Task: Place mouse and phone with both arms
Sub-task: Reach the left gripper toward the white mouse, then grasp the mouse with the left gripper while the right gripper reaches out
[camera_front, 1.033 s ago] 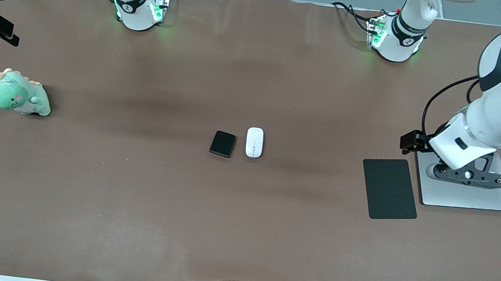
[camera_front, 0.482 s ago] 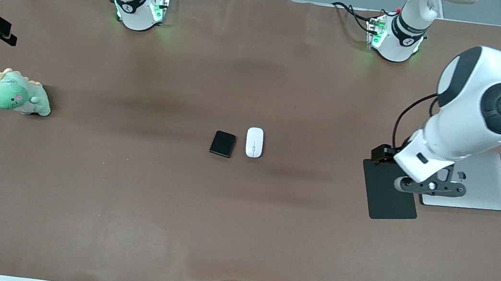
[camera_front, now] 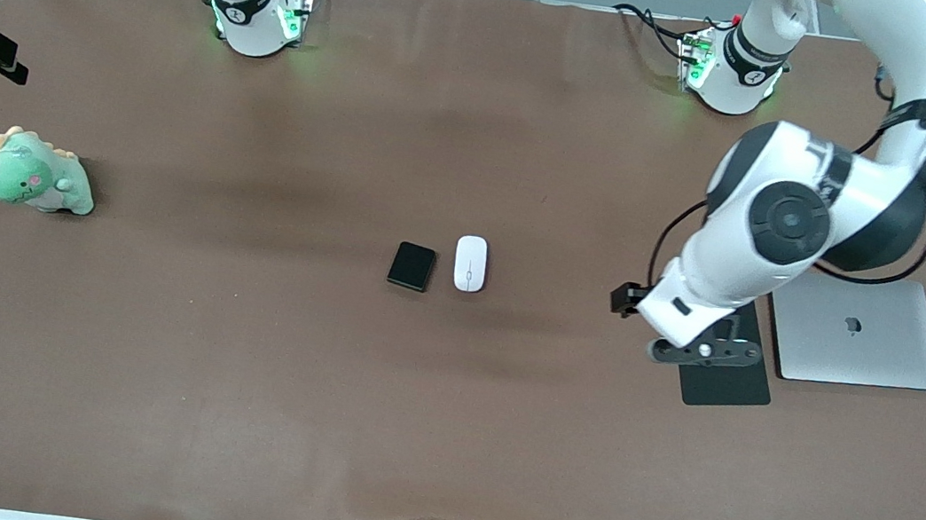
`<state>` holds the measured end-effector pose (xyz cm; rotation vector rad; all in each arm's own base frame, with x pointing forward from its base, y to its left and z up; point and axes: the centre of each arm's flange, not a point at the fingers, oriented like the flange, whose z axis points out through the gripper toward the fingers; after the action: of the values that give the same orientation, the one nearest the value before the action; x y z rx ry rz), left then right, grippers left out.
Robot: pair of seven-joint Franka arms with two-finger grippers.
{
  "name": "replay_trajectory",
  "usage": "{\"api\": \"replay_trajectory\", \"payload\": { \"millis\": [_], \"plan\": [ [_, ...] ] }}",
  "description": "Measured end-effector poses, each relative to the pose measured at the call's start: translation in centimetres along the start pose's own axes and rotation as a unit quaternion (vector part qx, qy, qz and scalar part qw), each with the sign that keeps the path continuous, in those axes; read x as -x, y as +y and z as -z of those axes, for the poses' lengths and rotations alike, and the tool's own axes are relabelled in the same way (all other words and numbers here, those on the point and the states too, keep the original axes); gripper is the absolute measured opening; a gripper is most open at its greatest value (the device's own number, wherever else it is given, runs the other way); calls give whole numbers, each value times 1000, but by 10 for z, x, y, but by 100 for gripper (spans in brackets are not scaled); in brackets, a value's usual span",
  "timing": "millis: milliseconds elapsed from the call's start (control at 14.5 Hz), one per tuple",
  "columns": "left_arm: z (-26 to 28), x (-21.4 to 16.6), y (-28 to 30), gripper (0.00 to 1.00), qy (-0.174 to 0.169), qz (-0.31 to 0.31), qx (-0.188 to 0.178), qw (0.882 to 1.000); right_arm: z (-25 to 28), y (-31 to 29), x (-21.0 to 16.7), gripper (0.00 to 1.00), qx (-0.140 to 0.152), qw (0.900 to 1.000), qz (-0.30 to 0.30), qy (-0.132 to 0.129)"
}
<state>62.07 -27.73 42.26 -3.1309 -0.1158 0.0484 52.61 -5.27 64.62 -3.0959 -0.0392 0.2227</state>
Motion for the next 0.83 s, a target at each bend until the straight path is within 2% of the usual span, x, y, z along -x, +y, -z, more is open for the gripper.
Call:
{"api": "replay_trajectory", "payload": {
  "millis": [344,826],
  "plan": [
    [-42,11,46,100,-4,5,1,1000,-1,0,-4,100,0,1000,0,0],
    [-106,54,140,100,12,17,23,1000,-15,0,-15,100,0,1000,0,-14]
  ]
}}
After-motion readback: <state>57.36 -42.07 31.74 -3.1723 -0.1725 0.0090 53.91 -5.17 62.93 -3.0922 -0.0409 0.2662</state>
